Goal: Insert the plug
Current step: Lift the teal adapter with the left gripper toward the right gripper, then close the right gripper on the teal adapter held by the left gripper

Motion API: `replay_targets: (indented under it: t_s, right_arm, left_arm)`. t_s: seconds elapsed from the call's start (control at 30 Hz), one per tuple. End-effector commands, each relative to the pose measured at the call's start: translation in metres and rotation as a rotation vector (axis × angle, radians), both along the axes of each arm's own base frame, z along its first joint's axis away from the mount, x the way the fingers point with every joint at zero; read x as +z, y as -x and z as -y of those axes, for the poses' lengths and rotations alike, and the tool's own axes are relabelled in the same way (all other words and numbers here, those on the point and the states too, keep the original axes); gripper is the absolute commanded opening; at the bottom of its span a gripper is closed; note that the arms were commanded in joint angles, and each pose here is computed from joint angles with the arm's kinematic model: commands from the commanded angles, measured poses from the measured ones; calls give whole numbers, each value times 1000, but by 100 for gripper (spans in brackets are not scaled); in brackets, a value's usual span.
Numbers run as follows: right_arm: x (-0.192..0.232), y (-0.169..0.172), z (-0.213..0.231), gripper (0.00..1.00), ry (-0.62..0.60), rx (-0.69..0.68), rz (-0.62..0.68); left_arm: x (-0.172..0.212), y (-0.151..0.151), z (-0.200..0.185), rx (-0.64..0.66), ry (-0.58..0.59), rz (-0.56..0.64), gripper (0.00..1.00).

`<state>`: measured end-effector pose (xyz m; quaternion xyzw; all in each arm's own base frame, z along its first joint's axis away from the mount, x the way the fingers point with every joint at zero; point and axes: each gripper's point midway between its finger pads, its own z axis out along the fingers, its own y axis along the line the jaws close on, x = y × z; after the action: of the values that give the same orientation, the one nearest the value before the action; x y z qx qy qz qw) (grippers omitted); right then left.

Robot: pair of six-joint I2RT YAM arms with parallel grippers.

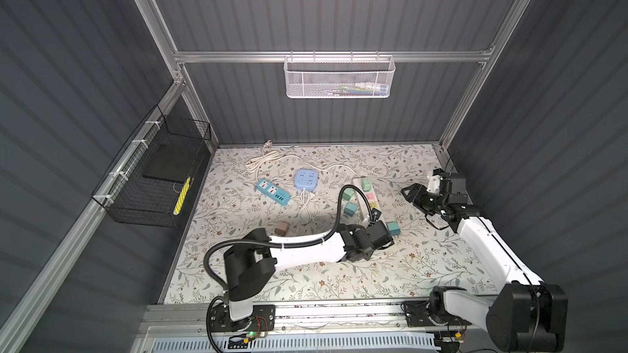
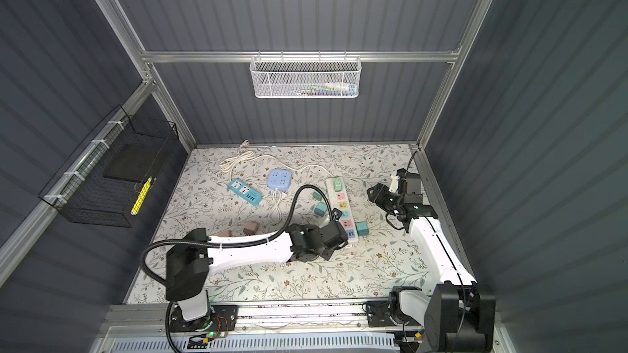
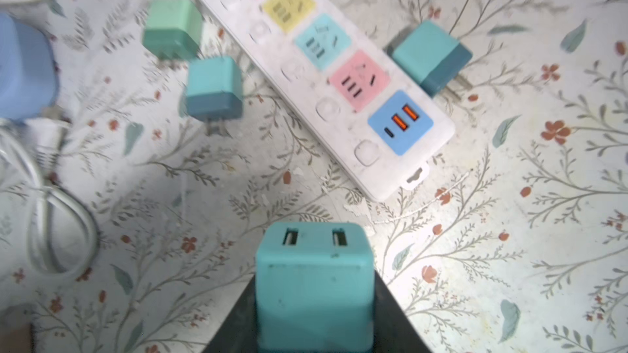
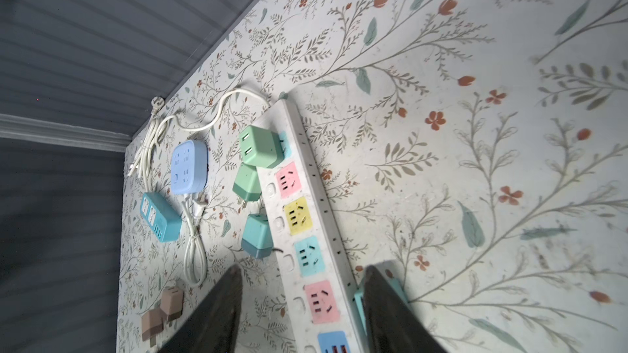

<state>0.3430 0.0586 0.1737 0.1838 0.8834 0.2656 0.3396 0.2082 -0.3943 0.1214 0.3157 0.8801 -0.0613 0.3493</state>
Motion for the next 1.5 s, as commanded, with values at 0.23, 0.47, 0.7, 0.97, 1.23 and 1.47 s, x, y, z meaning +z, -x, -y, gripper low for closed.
replay_targets:
  t_s: [0.23, 0.47, 0.7, 0.97, 1.23, 1.47]
  right_arm:
    - [39, 8, -64, 56, 56, 258, 85]
    - [40, 35, -127, 54, -60, 553, 120]
    - [41, 58, -154, 52, -75, 712, 157]
    - [32, 63, -165, 49, -68, 749, 113]
    - [16, 60, -182, 46, -98, 796, 86]
    - [11, 60, -189, 41, -118, 817, 67]
  left_arm:
    - [73, -58, -19, -109, 278, 458, 23]
    - [65, -70, -27, -210, 278, 490, 20]
    - [54, -66, -24, -309, 343, 426, 22]
    - [61, -61, -22, -352, 357, 426, 23]
    - [70, -60, -22, -362, 357, 439, 23]
    - [69, -59, -25, -360, 350, 435, 23]
